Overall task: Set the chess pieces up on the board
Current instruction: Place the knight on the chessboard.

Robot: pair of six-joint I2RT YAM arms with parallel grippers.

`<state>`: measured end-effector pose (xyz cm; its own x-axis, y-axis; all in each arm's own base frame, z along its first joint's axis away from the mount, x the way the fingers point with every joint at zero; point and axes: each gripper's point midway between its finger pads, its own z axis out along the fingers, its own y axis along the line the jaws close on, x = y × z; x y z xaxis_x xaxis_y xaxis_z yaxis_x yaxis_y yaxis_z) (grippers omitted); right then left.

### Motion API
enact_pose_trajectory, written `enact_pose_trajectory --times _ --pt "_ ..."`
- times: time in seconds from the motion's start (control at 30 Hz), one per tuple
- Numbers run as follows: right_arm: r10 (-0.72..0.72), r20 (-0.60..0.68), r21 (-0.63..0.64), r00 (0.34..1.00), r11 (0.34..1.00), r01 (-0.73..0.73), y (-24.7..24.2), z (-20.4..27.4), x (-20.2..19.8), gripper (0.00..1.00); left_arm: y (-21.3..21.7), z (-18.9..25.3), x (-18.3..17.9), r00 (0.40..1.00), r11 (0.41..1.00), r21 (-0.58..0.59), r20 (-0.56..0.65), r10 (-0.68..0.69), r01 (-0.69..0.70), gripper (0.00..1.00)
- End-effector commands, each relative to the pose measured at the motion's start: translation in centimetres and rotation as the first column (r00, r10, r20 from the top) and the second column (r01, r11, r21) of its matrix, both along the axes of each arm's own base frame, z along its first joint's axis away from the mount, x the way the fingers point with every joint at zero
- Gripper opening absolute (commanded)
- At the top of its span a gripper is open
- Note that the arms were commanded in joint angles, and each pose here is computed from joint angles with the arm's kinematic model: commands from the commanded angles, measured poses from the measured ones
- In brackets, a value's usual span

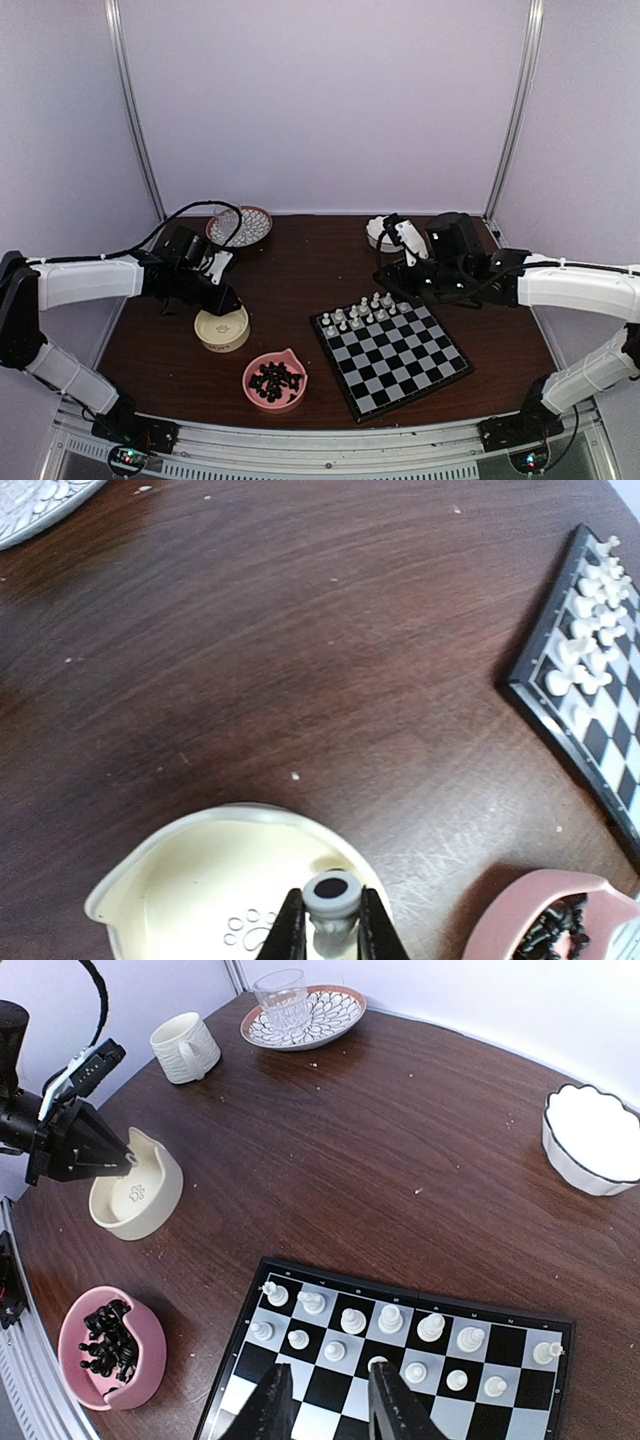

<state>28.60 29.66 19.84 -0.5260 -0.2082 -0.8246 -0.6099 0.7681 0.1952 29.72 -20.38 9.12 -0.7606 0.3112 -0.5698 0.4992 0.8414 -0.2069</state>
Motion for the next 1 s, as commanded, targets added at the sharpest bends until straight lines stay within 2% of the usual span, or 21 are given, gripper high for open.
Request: enact_pose_trajectory --times 0.0,0.33,0.53,0.77,0.97 --pt "0.007 0.06 0.069 0.998 0.998 -0.011 -0.2 2.2 -0.6 0.29 -3.1 1.8 -1.4 0.997 0.99 -0.122 -0.01 -0.071 0.069 0.07" --pt "-0.087 0.108 0.071 0.99 0.994 0.079 -5.7 1.0 -3.5 0.29 -12.8 3.9 -7.3 0.968 0.96 -0.128 -0.014 -0.252 0.249 0.08" --pt "-0.156 0.133 0.064 0.979 0.987 0.149 -8.3 -0.8 -4.2 0.3 -18.9 2.6 -10.3 0.932 0.931 -0.081 -0.038 -0.36 0.356 0.09" --pt "-0.199 0.173 0.109 0.965 0.977 0.182 -9.6 -1.2 -4.5 0.33 -24.3 -0.2 -11.5 0.9 0.903 -0.045 -0.071 -0.43 0.427 0.09" --pt "-0.17 0.166 0.063 0.971 0.985 0.162 -9.5 -2.4 -4.7 0.34 -27.3 -2.0 -11.9 0.881 0.886 -0.06 -0.097 -0.464 0.46 0.09"
